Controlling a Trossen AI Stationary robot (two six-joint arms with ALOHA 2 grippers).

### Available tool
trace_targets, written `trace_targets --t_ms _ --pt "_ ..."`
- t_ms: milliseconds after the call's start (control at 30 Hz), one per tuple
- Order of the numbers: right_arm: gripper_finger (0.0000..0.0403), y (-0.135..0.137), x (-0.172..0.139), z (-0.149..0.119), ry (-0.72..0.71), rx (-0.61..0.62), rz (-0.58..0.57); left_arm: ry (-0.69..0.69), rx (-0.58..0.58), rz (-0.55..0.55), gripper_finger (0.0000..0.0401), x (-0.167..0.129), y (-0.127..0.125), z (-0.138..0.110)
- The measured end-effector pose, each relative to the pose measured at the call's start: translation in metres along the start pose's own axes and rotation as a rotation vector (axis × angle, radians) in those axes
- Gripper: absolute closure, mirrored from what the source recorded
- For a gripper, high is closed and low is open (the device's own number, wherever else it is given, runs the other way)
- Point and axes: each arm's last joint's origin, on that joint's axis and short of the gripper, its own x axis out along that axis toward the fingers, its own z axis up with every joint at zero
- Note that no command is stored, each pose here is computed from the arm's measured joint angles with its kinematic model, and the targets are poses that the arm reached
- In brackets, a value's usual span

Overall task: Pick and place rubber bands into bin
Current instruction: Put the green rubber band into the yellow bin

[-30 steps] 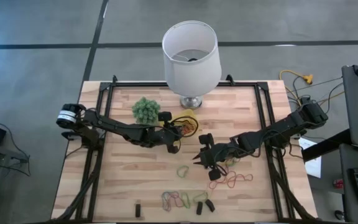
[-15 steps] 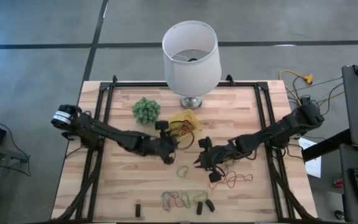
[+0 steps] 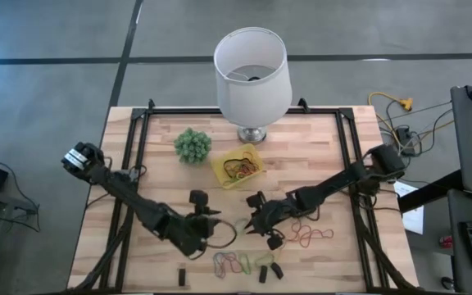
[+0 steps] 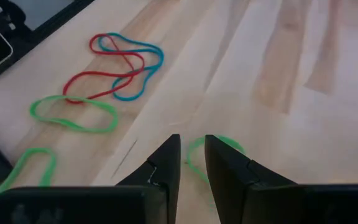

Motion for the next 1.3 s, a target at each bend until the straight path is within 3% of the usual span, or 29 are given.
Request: trace_targets --t_ms 100,400,567,800,1033,1300 --pt "0.0335 -0.001 0.016 -0.001 0.018 -0.008 0.007 -0.007 0.022 -0.023 0.0283 -0.011 -0.004 -0.001" --pt "0.0335 -0.005 0.049 -0.002 0.187 0.013 0.02 -0.017 -0.11 -0.056 0.0283 -0.044 0.006 -0.003" --pt "0.0335 -0.009 0.061 0.001 0.252 0.038 0.023 -0.03 -0.125 -0.072 0.0283 -0.051 0.004 -0.003" --pt "0.0338 -0.01 0.063 0.001 0.298 0.057 0.018 -0.029 -0.121 -0.056 0.0283 -0.051 0.004 -0.004" --pt "0.0391 -0.01 0.061 0.0 0.317 0.0 0.015 -0.027 -0.119 -0.056 0.0283 -0.051 0.004 -0.004" --pt "0.0395 -0.013 0.044 0.009 0.346 -0.043 -0.114 0.0 -0.126 -0.055 0.0283 -0.051 0.004 -0.008"
